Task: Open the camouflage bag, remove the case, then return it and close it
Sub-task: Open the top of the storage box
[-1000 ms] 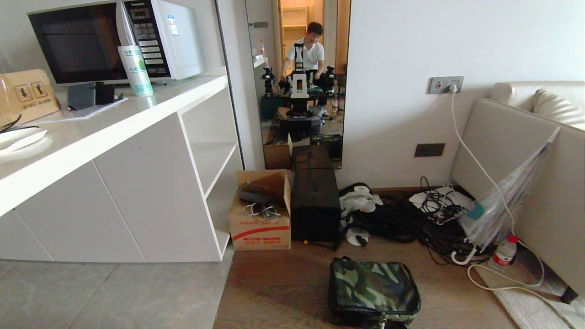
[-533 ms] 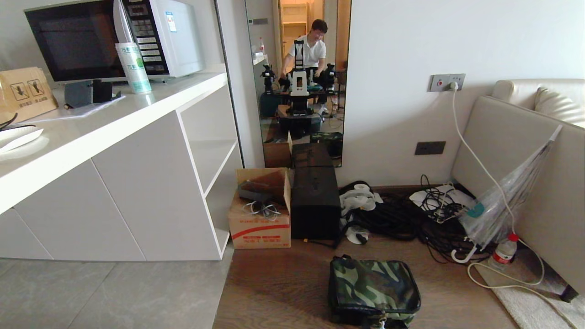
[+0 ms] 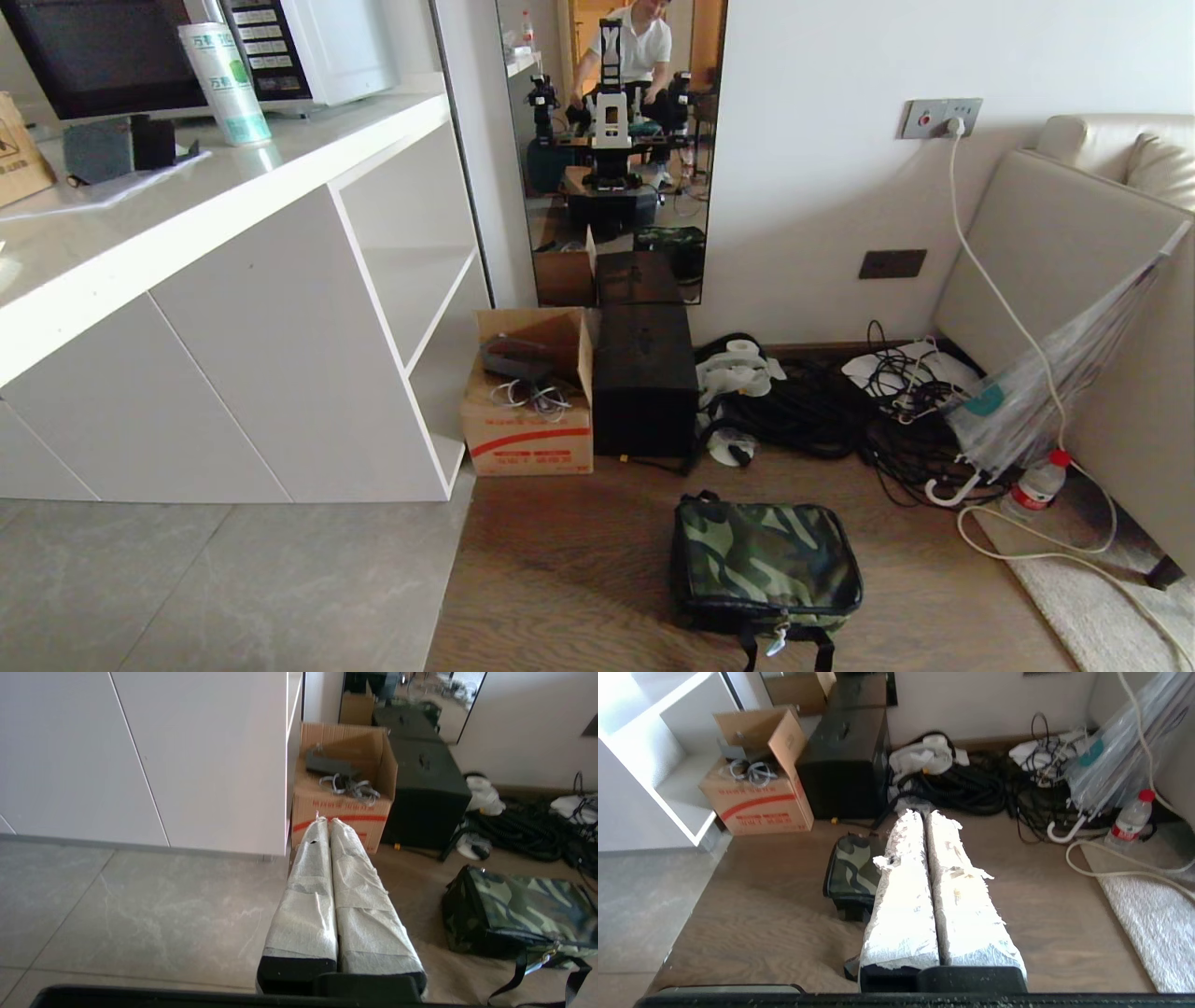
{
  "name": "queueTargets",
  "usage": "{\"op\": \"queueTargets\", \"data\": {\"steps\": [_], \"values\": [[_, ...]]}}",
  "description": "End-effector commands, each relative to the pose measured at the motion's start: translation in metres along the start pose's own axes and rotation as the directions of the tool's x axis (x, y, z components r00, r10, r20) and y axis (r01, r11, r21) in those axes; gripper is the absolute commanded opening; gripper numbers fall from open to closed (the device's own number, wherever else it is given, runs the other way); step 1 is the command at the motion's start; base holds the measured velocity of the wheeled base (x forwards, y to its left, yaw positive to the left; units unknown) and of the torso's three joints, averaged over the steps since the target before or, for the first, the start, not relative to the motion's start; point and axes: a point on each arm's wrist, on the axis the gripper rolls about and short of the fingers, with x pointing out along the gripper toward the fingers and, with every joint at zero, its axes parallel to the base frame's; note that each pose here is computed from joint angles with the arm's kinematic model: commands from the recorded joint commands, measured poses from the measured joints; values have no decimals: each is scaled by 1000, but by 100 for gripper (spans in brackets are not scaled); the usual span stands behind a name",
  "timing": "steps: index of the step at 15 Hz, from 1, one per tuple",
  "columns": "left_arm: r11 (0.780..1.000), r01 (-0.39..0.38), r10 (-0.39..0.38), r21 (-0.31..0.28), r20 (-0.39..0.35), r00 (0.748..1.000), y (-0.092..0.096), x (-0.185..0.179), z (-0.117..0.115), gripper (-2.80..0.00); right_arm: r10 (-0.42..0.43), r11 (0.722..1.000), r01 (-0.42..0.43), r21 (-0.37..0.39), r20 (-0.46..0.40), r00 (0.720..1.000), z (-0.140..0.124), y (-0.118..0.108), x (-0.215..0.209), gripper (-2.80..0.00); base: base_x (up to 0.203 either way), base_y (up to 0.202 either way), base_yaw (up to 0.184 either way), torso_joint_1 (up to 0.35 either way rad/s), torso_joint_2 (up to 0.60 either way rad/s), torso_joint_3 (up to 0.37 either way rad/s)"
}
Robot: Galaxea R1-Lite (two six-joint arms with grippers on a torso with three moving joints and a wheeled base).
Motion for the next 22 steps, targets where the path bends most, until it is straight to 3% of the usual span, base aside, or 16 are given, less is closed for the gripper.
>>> {"op": "queueTargets", "data": {"steps": [1, 22], "values": [[1000, -2, 2, -1, -10, 1000, 0, 1, -2, -280, 0, 1000, 0, 0, -1, 1000, 0, 0, 0, -280, 0, 0, 0, 7, 6, -191], [1000, -1, 1, -2, -10, 1000, 0, 1, -2, -280, 0, 1000, 0, 0, -1, 1000, 0, 0, 0, -280, 0, 0, 0, 3, 2, -196]]}}
